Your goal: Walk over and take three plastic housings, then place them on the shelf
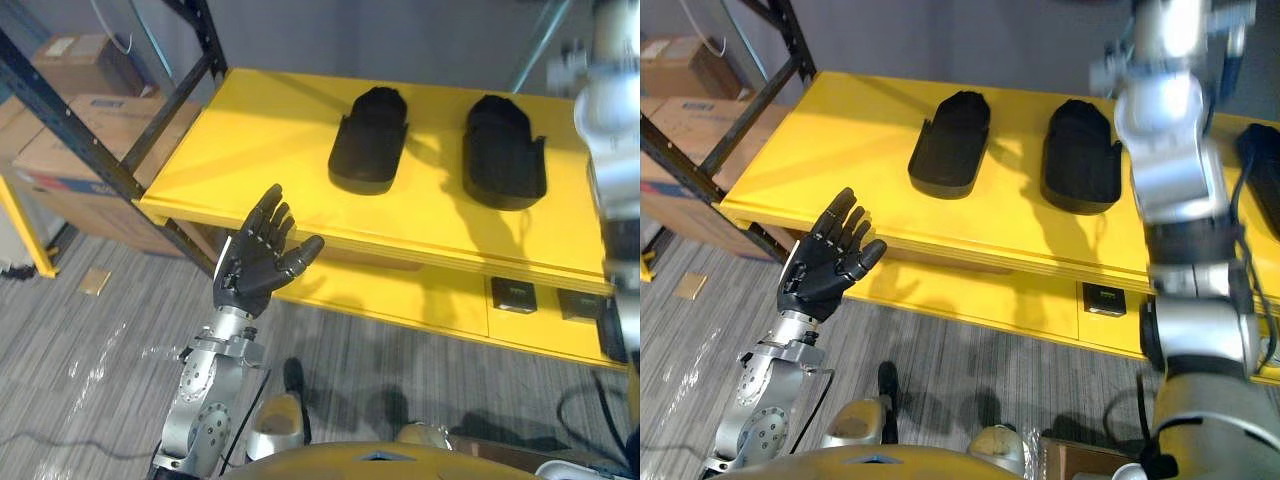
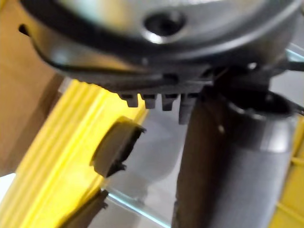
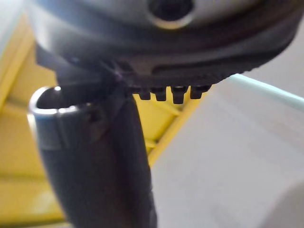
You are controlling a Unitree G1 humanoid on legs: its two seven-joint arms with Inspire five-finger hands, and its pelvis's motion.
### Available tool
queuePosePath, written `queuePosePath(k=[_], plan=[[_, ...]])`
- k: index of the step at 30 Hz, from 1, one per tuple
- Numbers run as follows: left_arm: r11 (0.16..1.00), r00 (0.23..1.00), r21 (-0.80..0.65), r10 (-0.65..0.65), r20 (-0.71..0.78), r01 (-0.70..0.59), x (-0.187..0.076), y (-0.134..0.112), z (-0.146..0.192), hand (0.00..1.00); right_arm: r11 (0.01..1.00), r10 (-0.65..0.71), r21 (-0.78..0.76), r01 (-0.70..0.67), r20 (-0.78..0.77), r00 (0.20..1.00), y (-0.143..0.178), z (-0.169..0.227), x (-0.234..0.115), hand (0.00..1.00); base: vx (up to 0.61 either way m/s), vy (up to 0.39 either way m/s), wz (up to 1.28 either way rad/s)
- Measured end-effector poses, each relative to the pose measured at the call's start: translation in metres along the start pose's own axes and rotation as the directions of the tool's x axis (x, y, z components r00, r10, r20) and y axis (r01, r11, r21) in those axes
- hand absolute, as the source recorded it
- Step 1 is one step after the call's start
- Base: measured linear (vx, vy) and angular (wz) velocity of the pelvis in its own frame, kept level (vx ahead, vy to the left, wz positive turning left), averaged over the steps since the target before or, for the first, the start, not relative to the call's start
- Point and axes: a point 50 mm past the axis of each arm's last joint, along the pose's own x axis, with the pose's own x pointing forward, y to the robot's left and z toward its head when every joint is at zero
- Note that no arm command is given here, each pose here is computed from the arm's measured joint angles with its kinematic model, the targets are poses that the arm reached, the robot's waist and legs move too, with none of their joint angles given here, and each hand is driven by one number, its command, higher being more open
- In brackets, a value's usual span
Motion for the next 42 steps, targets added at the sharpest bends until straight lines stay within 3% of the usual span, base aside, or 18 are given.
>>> queuePosePath(k=[3, 5, 12, 15, 18, 20, 22, 25, 27, 30, 33, 38, 42], plan=[[0.999, 0.996, 0.038, -0.017, 0.093, 0.013, 0.001, 0.003, 0.021, 1.00, 0.976, 0.083, 0.214, -0.031, -0.238, 0.968, 0.012, -0.037, -0.090, 1.00, 0.00, 0.007, -0.53], [0.998, 0.992, 0.052, -0.031, 0.124, 0.025, 0.001, 0.004, 0.026, 1.00, 0.973, 0.129, 0.224, -0.052, -0.345, 0.930, 0.015, -0.048, -0.127, 1.00, 0.02, 0.011, -0.82], [0.995, 0.982, 0.049, -0.097, 0.165, 0.090, 0.014, -0.005, 0.031, 1.00, 0.971, -0.012, 0.199, 0.134, -0.518, 0.855, -0.016, -0.045, -0.189, 1.00, 0.02, -0.018, -1.06], [0.998, 0.984, 0.044, -0.051, 0.168, 0.044, 0.019, -0.003, 0.029, 1.00, 0.954, -0.052, 0.193, 0.231, -0.650, 0.758, -0.024, -0.047, -0.230, 1.00, 0.02, -0.014, -1.01], [0.999, 0.984, 0.027, -0.025, 0.176, 0.021, 0.020, -0.007, 0.026, 1.00, 0.931, -0.040, 0.189, 0.314, -0.799, 0.600, -0.031, -0.035, -0.290, 1.00, -0.01, -0.007, -0.99], [0.999, 0.983, 0.020, -0.037, 0.179, 0.034, 0.020, -0.010, 0.025, 1.00, 0.921, -0.010, 0.209, 0.328, -0.830, 0.557, -0.032, -0.029, -0.308, 1.00, -0.04, -0.011, -0.79], [0.998, 0.983, 0.009, -0.064, 0.169, 0.063, 0.023, -0.017, 0.022, 1.00, 0.921, -0.008, 0.217, 0.324, -0.820, 0.573, -0.035, -0.025, -0.308, 1.00, -0.01, -0.035, -0.17], [0.998, 0.987, 0.006, -0.062, 0.145, 0.062, 0.023, -0.017, 0.019, 1.00, 0.911, -0.003, 0.282, 0.301, -0.726, 0.688, -0.030, -0.015, -0.284, 1.00, 0.03, -0.053, -0.05], [1.000, 0.989, 0.023, 0.013, 0.149, -0.017, 0.018, -0.004, 0.024, 1.00, 0.900, 0.034, 0.372, 0.230, -0.584, 0.811, -0.014, -0.014, -0.249, 1.00, -0.01, -0.017, -0.69], [0.984, 0.978, 0.047, 0.162, 0.131, -0.170, -0.002, 0.021, 0.026, 1.00, 0.874, 0.120, 0.468, 0.130, -0.467, 0.876, 0.014, -0.025, -0.218, 1.00, 0.00, 0.054, -1.00], [0.971, 0.966, 0.029, 0.231, 0.116, -0.235, -0.019, 0.030, 0.021, 1.00, 0.879, 0.146, 0.462, 0.118, -0.496, 0.856, 0.033, -0.042, -0.213, 1.00, 0.05, 0.086, -0.11], [0.985, 0.979, 0.018, 0.166, 0.122, -0.169, -0.016, 0.022, 0.019, 1.00, 0.850, 0.241, 0.506, 0.147, -0.621, 0.746, 0.066, -0.049, -0.243, 1.00, 0.00, 0.089, 0.20], [0.995, 0.988, 0.001, 0.100, 0.117, -0.100, -0.011, 0.010, 0.014, 1.00, 0.859, 0.262, 0.490, 0.146, -0.667, 0.698, 0.069, -0.044, -0.265, 1.00, -0.06, 0.137, -0.31]])
